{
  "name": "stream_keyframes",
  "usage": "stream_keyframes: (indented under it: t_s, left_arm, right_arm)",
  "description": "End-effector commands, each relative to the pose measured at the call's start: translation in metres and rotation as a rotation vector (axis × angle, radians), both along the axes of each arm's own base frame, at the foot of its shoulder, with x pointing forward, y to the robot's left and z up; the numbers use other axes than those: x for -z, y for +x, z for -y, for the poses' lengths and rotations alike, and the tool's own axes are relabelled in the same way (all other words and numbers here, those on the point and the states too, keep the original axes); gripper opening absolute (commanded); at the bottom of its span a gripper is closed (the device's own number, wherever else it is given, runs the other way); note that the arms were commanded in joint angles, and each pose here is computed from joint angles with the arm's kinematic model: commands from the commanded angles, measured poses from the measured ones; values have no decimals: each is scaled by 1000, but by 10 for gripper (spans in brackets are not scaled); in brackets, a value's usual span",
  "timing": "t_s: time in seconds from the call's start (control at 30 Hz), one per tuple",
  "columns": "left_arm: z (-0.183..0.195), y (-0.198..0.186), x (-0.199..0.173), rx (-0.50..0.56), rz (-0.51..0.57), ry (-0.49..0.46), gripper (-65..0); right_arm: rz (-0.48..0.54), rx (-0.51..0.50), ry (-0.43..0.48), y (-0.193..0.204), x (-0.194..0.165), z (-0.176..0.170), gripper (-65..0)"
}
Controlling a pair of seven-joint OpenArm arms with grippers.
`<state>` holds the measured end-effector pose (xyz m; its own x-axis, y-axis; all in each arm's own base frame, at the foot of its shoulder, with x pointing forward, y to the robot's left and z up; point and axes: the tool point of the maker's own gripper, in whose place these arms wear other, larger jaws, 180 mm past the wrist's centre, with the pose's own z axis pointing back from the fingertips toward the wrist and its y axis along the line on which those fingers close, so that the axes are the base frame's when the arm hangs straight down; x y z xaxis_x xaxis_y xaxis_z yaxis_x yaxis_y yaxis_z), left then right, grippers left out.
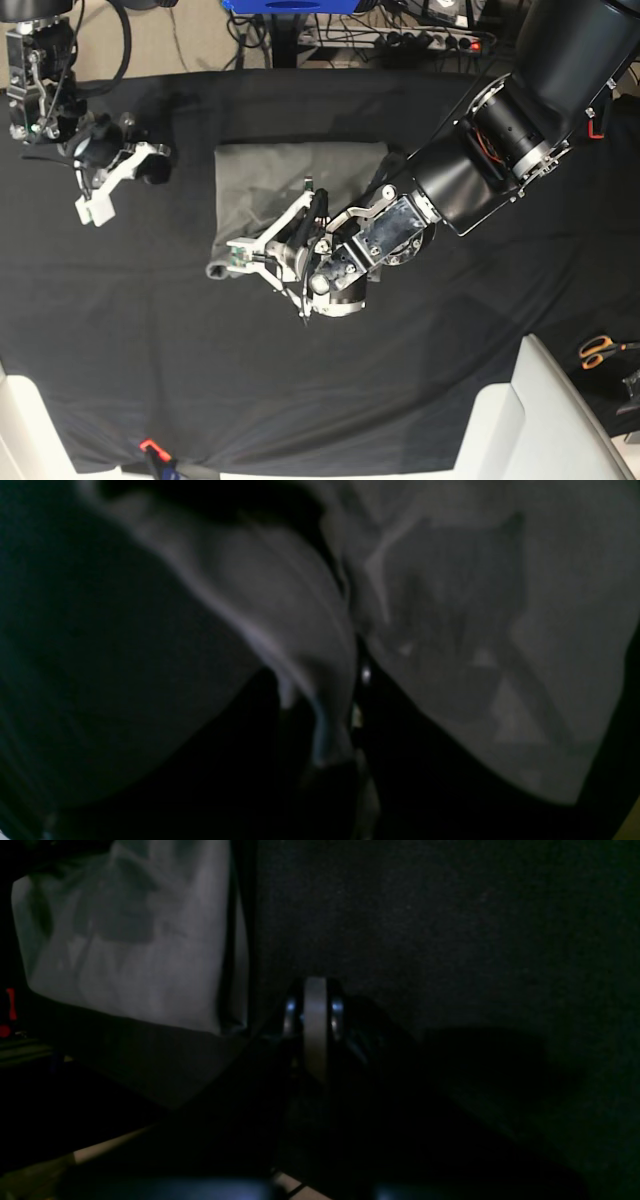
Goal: Fold the T-shirt properly
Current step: 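Straighten the shirt with the left gripper and release it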
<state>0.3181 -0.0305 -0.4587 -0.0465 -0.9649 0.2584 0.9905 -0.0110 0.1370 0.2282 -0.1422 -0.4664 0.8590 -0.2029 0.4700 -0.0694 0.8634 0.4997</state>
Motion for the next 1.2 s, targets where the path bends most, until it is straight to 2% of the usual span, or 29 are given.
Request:
stream_keyframes:
  t_s: [0.0, 0.17, 0.27, 0.43, 0.83, 0.87, 1.03, 1.17]
  left_arm:
    - [4, 12, -9, -1, 20, -18, -650]
    - [-1, 12, -5, -14, 9, -8, -650]
    - [1, 13, -6, -10, 14, -10, -650]
    - [10, 12, -9, -4, 12, -78, -650]
    - [11, 15, -11, 4, 21, -74, -650]
    - [11, 16, -11, 0, 22, -77, -614]
    - [10, 18, -12, -2, 25, -76, -327]
    - [10, 26, -19, -3, 44, -77, -181]
  right_arm:
    - [41, 6, 7, 9, -9, 3, -648]
    - [17, 52, -10, 11, -6, 10, -648]
    - [19, 52, -11, 11, -7, 10, -648]
    - [20, 53, -11, 11, -7, 10, -650]
    - [15, 53, -11, 10, -6, 10, -650]
    - [15, 53, -11, 10, -6, 10, -650]
    - [15, 52, -11, 10, -5, 9, -650]
    - [11, 46, -10, 9, -5, 8, -650]
